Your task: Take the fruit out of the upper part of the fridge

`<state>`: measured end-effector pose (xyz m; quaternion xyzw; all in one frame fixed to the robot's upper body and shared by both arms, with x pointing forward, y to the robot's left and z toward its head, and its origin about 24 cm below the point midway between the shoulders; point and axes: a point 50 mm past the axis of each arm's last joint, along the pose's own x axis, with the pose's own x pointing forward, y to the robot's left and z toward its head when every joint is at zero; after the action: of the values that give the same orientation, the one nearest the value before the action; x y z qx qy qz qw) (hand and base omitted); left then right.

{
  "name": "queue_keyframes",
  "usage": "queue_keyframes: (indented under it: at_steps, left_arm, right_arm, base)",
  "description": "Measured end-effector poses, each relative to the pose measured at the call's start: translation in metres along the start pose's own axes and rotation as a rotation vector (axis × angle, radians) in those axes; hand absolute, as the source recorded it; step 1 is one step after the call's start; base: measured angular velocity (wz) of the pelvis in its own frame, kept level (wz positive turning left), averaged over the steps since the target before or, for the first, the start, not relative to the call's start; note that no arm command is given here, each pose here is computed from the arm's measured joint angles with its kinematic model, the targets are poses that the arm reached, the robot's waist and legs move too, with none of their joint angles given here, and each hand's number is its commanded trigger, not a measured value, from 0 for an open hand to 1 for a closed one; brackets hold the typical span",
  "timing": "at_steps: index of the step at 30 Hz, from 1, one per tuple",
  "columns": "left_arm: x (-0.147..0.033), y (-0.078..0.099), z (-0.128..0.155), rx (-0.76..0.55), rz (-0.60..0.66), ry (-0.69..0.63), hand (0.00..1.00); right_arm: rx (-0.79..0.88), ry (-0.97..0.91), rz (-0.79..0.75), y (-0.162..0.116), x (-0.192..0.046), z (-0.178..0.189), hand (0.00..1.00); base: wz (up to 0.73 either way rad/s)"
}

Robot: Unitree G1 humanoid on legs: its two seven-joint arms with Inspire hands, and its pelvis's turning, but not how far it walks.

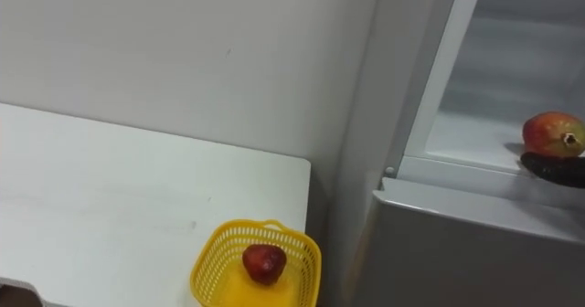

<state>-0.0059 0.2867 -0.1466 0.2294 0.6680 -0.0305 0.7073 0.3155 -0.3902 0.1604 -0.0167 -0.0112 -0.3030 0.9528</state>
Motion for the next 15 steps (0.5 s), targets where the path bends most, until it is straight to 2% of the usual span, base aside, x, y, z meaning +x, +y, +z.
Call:
queue_keyframes:
  at_steps: [15]
  left_arm:
    - [0.0007,0.0038,0.0063,0.000,0.034,-0.016,0.00]
  right_arm:
    - [0.039,-0.010,-0.036,-0.0009,0.0004,0.0025,0.00]
  base:
    - [0.00]
